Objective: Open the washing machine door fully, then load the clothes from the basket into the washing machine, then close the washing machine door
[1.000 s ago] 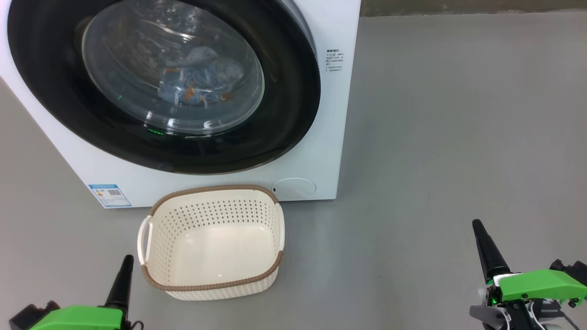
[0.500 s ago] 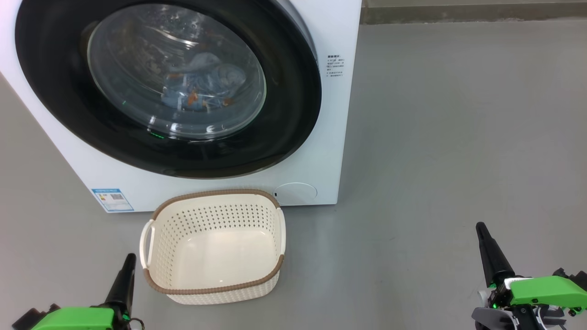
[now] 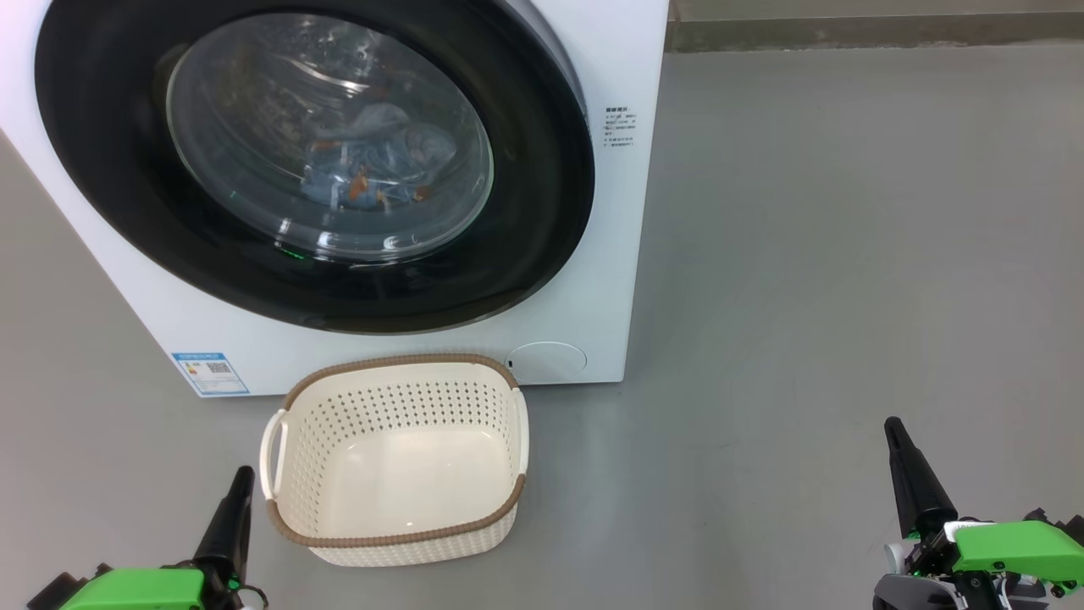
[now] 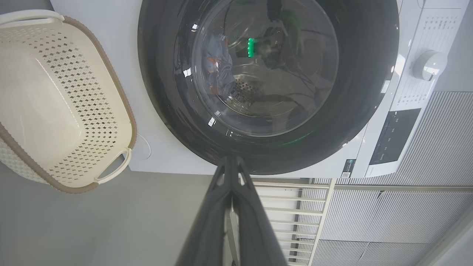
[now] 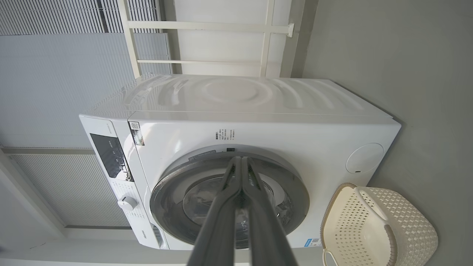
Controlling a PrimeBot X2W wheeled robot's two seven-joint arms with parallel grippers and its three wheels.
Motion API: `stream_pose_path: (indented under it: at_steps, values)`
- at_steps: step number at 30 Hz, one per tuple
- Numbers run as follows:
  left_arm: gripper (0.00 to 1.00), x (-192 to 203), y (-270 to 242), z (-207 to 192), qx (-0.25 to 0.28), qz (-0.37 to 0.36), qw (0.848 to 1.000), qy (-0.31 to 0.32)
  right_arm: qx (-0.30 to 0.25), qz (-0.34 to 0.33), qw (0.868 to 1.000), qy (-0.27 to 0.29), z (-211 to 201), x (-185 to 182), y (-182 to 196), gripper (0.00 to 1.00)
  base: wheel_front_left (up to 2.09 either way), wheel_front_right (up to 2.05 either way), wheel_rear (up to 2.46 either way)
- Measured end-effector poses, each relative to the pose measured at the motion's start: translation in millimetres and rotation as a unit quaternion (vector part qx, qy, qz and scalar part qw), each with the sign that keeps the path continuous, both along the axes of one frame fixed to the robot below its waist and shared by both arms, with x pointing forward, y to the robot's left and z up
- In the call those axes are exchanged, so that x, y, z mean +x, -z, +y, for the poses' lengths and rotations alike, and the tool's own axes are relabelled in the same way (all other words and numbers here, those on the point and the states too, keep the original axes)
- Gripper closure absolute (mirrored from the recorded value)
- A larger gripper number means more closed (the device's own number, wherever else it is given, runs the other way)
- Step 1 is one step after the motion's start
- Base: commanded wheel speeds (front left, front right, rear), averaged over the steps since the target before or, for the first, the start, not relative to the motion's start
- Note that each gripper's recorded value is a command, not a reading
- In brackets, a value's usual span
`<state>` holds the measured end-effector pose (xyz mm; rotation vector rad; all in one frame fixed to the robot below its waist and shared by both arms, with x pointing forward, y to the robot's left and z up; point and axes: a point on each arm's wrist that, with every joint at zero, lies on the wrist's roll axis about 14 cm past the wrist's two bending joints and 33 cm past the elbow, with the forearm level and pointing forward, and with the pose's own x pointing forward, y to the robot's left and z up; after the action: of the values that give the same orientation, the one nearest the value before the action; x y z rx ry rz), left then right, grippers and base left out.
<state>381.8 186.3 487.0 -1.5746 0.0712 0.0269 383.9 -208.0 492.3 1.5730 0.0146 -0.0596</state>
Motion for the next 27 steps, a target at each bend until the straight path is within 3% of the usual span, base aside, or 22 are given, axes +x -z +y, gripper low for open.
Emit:
stream_pose_path:
  at_steps: [27]
  values:
    - [1.0,0.0,0.0,0.2,0.0,0.0,1.0,0.0,0.001,0.0,1.0,0.001,-0.6,-0.1,-0.1,1.0,0.0,0.0,0.0]
